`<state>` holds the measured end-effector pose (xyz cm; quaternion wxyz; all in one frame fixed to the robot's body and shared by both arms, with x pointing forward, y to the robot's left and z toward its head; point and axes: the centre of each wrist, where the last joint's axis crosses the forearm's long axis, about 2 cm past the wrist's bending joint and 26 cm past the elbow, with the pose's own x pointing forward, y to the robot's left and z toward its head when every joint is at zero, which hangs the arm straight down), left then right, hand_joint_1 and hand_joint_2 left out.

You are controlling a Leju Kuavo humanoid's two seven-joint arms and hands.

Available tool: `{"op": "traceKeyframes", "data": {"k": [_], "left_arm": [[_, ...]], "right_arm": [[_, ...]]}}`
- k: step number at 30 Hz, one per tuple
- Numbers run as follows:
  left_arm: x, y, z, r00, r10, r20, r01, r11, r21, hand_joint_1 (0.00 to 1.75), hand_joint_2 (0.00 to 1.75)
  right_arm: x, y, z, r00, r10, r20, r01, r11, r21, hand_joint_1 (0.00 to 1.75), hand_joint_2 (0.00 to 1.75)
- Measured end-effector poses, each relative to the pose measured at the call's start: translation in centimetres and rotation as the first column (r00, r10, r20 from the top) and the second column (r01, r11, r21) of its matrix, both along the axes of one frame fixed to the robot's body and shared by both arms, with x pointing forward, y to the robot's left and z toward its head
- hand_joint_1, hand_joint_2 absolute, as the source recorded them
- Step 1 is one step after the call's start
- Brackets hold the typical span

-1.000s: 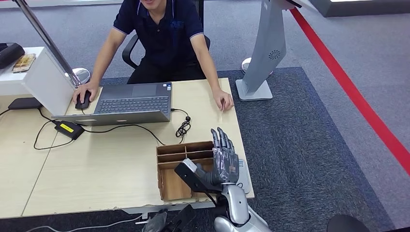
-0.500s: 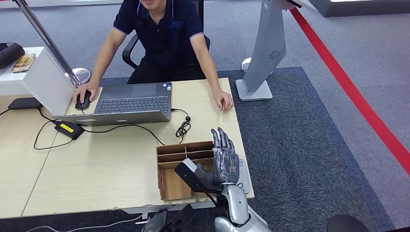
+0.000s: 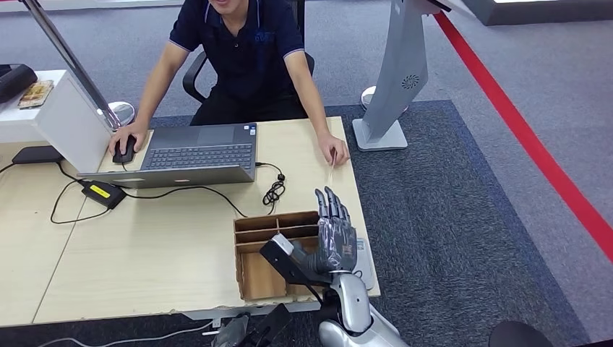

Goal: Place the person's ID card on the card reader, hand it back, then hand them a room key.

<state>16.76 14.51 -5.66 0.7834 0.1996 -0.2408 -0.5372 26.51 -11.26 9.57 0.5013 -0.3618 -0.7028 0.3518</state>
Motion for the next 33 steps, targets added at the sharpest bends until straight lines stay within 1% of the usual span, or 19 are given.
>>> {"op": "traceKeyframes", "data": {"k": [11,14,16,20,22,33], "left_arm": [[0.1,-0.1,0.0,1.000,-0.004,0.001,0.004,1.000,0.001,0.00,1.75],[0.0,0.0,0.0,1.000,0.021,0.005,-0.022,1.000,0.010,0.00,1.75],[-0.6,0.4,-0.3,0.998,0.059,0.016,-0.059,0.998,0.001,0.00,1.75],[-3.5,2.2,-1.7,0.995,0.100,0.006,-0.100,0.995,-0.026,0.00,1.75],[-4.3,2.7,-2.0,0.994,0.105,-0.008,-0.105,0.994,-0.021,0.00,1.75],[-4.4,3.0,-2.2,0.994,0.110,-0.013,-0.110,0.994,-0.016,0.00,1.75]], "right_arm": [[0.4,0.2,0.3,1.000,0.000,0.014,0.000,1.000,0.001,0.00,1.75],[0.5,0.2,0.3,1.000,-0.001,0.012,0.001,1.000,0.000,0.00,1.75],[0.4,0.2,0.2,1.000,-0.001,0.005,0.001,1.000,-0.006,0.00,1.75],[0.0,-0.2,-0.2,1.000,0.003,-0.013,-0.004,1.000,-0.023,0.00,1.75],[-0.1,-0.3,-0.3,1.000,0.007,-0.013,-0.007,1.000,-0.028,0.00,1.75],[-0.1,-0.4,-0.4,1.000,0.014,-0.006,-0.015,0.999,-0.037,0.00,1.75]]}}
